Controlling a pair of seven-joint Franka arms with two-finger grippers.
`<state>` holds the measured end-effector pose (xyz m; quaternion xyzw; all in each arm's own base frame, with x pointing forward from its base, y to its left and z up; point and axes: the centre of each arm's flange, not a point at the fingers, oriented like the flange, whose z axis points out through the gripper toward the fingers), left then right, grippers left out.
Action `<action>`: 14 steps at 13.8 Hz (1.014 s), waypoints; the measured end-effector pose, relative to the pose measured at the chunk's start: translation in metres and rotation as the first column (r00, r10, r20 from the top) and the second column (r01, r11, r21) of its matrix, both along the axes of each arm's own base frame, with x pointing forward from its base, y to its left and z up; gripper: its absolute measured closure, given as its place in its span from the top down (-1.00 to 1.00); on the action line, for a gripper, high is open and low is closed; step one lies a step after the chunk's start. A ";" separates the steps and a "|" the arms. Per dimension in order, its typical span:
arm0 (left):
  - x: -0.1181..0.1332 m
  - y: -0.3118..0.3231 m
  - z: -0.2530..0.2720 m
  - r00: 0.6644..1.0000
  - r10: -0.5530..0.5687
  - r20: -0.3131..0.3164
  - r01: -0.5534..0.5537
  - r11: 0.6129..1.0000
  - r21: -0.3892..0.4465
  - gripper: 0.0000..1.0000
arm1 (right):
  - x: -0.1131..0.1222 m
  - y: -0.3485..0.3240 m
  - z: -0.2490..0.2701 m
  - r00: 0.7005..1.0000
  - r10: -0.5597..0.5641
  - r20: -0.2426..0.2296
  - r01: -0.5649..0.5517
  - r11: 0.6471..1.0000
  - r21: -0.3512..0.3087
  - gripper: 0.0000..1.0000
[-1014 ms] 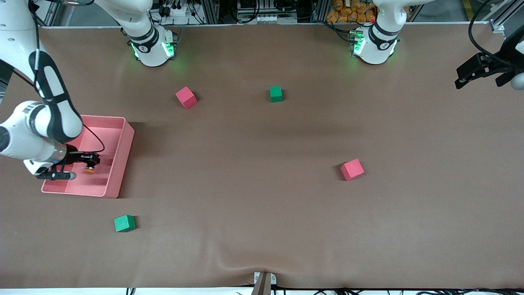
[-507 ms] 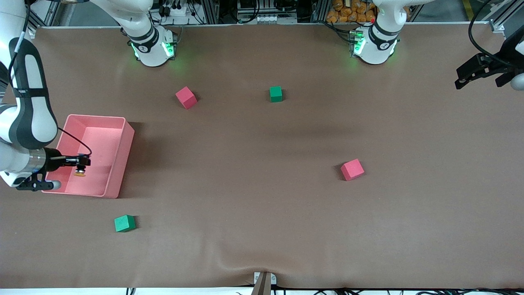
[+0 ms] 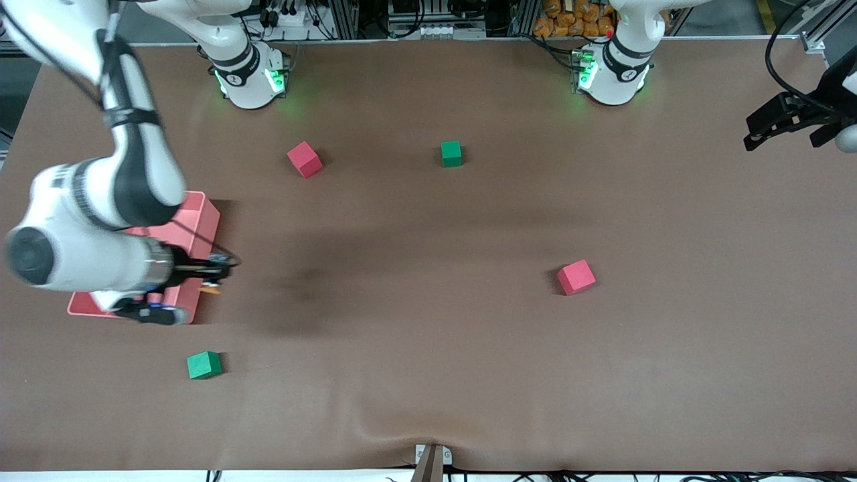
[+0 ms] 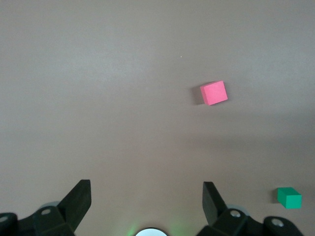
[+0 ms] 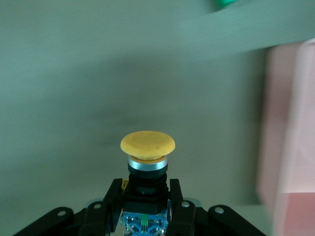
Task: Place and upright button with both arms
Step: 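Carry the button to the middle of the table with the right gripper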
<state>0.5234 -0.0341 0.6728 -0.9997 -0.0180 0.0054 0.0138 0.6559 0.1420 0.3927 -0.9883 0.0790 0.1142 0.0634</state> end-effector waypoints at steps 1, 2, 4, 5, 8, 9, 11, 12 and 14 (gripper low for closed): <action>0.001 0.000 -0.001 1.000 0.000 0.000 0.000 1.000 0.000 1.00 | -0.003 0.036 -0.004 1.000 0.011 0.010 -0.012 1.000 0.025 -0.15; 0.001 0.000 -0.001 1.000 -0.001 0.002 0.001 1.000 -0.001 1.00 | -0.006 0.073 -0.011 1.000 0.008 0.027 -0.010 0.998 0.058 -0.15; 0.003 0.000 -0.001 1.000 -0.001 0.006 0.001 1.000 -0.001 1.00 | -0.015 0.141 -0.032 0.998 -0.019 0.059 0.013 0.995 0.103 -0.15; 0.003 0.000 -0.001 1.000 -0.001 0.008 0.001 1.000 -0.001 1.00 | -0.021 0.169 -0.044 0.997 -0.017 0.077 0.009 0.994 0.110 -0.15; 0.006 0.000 -0.004 1.000 0.000 0.010 0.000 1.000 -0.002 1.00 | -0.045 0.244 -0.088 0.992 0.004 0.127 -0.019 0.993 0.118 -0.15; 0.006 0.001 -0.004 1.000 0.000 0.009 0.000 1.000 -0.003 1.00 | -0.053 0.264 -0.105 0.990 0.008 0.144 -0.025 0.992 0.120 -0.15; 0.007 0.000 -0.005 1.000 -0.001 0.010 0.001 1.000 -0.003 1.00 | -0.072 0.297 -0.138 0.986 0.032 0.163 -0.052 0.991 0.119 -0.15; 0.008 0.000 -0.005 1.000 -0.002 0.009 0.002 1.000 -0.003 1.00 | -0.080 0.311 -0.152 0.984 0.047 0.170 -0.068 0.991 0.118 -0.15; 0.010 -0.005 -0.010 1.000 -0.011 0.001 0.011 1.000 -0.004 1.00 | -0.097 0.331 -0.175 0.982 0.084 0.172 -0.103 0.989 0.105 -0.15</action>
